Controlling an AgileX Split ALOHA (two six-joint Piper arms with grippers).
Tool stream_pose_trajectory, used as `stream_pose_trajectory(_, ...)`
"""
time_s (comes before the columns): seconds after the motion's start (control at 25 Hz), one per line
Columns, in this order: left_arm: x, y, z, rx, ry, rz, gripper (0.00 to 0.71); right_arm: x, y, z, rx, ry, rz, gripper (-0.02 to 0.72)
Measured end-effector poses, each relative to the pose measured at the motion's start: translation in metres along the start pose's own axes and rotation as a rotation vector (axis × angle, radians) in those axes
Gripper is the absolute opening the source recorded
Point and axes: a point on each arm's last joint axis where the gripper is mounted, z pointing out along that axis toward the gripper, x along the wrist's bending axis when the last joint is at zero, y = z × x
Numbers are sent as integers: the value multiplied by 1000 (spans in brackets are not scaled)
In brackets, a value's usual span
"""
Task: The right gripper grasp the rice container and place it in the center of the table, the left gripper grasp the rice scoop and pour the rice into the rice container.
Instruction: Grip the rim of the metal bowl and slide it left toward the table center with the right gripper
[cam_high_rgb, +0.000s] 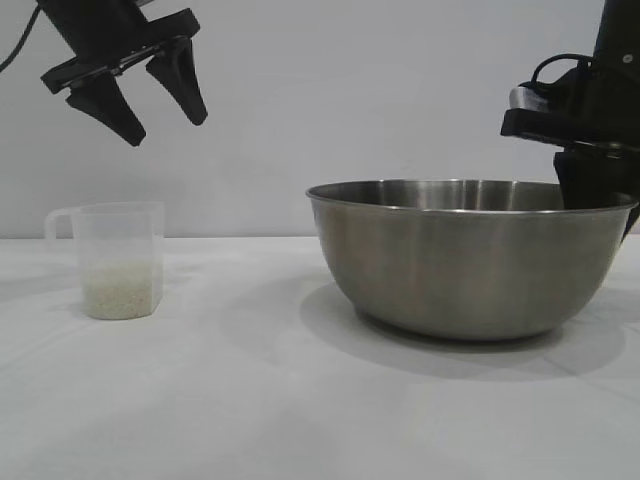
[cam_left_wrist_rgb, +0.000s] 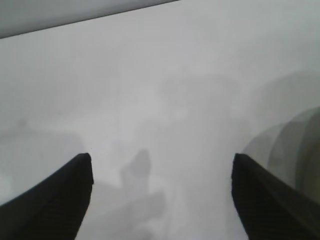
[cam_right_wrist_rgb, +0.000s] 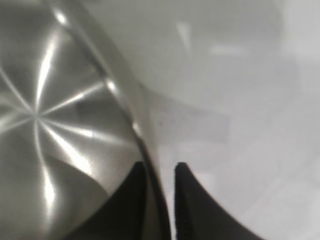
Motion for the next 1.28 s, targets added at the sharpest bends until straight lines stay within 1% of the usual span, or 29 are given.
stream_pose_trajectory(0.04, 0, 0, 0, 0, 0, 0, 517, 0, 1, -2, -7, 0, -2, 0)
stream_pose_trajectory(0.16, 0, 0, 0, 0, 0, 0, 517, 2, 5, -8, -16, 3, -10, 0)
stream_pose_trajectory(0.32, 0, 0, 0, 0, 0, 0, 517, 12, 5, -15, 15, 13, -36, 0)
stream_pose_trajectory(0.72, -1, -1, 0, 15, -8, 0, 517, 63, -3, -5, 55, 37, -154, 0)
stream_pose_trajectory(1.0, -1, -2, 0, 24, -12, 0, 517, 71, -3, -4, 45, 50, -164, 0)
stream_pose_trajectory(1.12, -1, -2, 0, 27, -14, 0, 517, 70, -3, -4, 37, 36, -171, 140)
stream_pose_trajectory(1.28, -1, -3, 0, 28, -14, 0, 517, 66, -4, -3, 51, -12, -189, 370)
